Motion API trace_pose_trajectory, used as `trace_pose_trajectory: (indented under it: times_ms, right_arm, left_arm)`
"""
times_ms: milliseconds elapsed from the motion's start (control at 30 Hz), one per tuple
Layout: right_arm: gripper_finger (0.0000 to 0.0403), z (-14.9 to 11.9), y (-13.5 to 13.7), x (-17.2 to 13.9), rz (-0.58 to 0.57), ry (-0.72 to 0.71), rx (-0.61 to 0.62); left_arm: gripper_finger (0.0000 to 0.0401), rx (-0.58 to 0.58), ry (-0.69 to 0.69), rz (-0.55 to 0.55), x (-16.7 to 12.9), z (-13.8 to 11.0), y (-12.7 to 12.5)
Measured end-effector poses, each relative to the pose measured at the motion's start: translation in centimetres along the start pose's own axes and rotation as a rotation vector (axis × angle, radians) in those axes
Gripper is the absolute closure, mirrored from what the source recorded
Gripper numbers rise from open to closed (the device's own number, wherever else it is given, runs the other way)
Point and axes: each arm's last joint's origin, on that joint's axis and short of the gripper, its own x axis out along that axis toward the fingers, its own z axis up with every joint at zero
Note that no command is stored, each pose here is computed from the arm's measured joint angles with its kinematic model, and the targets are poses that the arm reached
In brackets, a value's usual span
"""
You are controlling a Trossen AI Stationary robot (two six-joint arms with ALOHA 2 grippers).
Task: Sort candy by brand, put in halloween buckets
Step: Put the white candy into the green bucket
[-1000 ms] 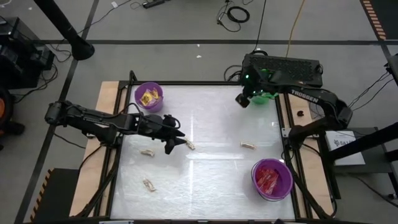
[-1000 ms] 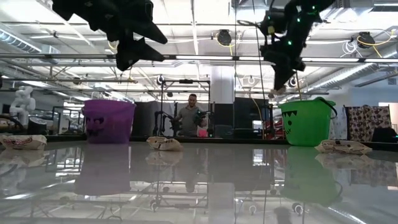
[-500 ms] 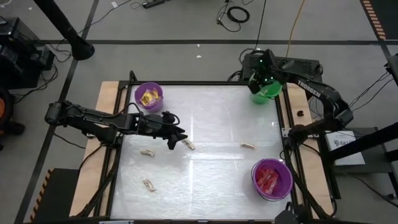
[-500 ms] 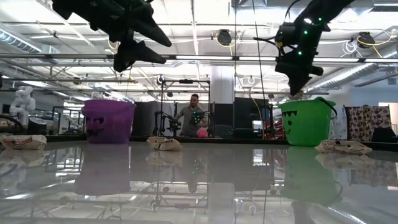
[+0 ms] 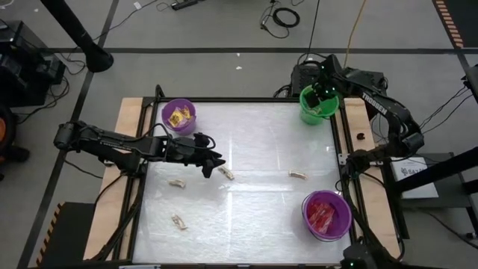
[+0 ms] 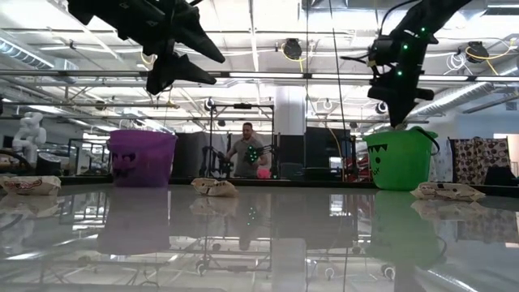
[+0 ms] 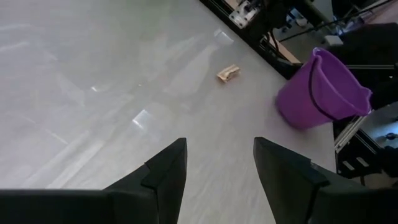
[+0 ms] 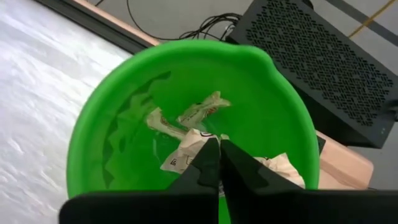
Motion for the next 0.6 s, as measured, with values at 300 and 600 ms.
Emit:
trace_pose_trajectory:
  times_ms: [300,600]
  right_arm:
    - [0.0359,-0.17,-0.31,0.05,-0.005,0.019,-0.007]
    - [0.0322,-0.32,0.32,-0.02,0.128,0.030,-0.023]
  left_arm:
    - [0.0210,0.006,0.001,-0.002,-0.05,-0.23,-0.26]
    - [0.0210,0.029,0.029,-0.015,-0.17,-0.91,-0.80]
